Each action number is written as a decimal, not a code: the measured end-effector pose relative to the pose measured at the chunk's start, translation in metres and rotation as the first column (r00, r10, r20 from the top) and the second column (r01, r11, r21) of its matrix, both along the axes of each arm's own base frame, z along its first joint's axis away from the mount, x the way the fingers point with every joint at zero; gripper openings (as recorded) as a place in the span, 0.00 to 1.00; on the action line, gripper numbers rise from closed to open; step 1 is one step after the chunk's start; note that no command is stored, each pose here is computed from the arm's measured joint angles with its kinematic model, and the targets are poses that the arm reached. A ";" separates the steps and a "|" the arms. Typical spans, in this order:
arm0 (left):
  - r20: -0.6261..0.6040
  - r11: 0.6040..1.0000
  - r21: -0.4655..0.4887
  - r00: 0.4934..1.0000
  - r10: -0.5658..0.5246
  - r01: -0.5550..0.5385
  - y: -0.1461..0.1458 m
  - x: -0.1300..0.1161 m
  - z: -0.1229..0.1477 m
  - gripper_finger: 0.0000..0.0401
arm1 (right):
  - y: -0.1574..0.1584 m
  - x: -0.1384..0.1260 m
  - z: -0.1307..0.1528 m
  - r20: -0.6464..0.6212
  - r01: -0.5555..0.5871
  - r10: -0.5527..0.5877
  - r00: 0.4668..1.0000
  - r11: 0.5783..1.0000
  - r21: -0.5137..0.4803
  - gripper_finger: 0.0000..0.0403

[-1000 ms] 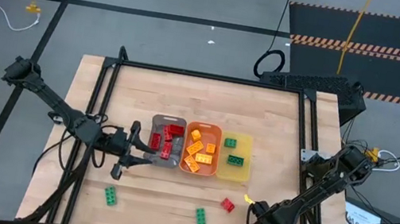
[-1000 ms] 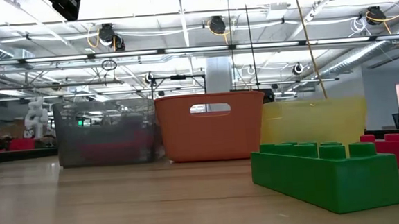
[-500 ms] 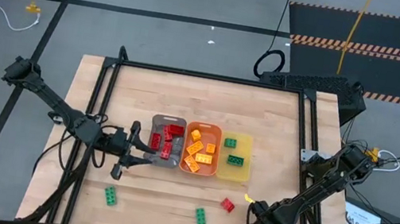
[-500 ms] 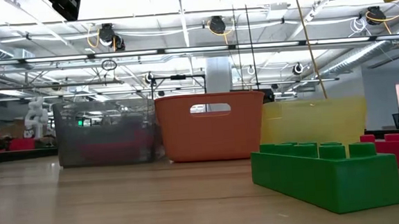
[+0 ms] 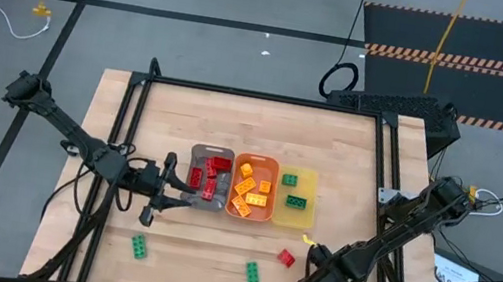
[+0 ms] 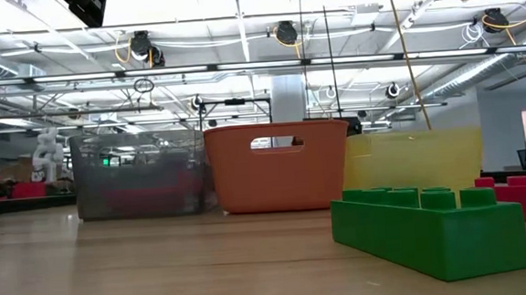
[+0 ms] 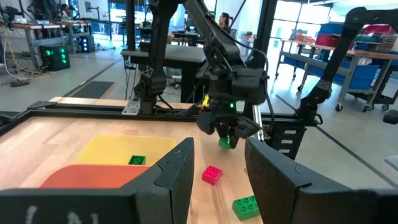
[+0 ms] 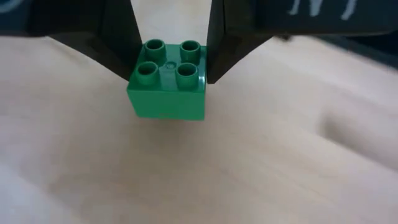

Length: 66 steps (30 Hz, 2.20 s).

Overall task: Sort & place blocks by color
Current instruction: Put the green game piece into the yellow bin, then put the red game piece into the black bin

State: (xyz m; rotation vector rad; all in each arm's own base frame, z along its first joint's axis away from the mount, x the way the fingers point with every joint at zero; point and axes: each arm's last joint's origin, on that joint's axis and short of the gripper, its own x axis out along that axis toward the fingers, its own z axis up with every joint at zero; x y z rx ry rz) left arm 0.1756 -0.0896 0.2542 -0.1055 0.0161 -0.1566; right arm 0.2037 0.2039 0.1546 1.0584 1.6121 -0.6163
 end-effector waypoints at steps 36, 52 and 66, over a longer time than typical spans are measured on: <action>-0.006 1.000 0.009 1.000 0.001 -0.001 0.000 0.000 -0.001 0.36 | -0.128 0.044 0.074 0.519 0.160 0.093 0.850 0.893 -0.421 0.59; -0.008 1.000 0.004 1.000 0.001 -0.001 0.000 0.000 -0.001 0.36 | -0.069 0.044 0.082 0.684 -0.069 0.260 0.682 0.953 -0.293 0.58; -0.014 1.000 0.008 1.000 0.001 -0.001 0.000 0.000 -0.001 0.36 | -0.018 0.048 0.034 0.623 -0.169 0.295 0.724 0.952 -0.255 0.57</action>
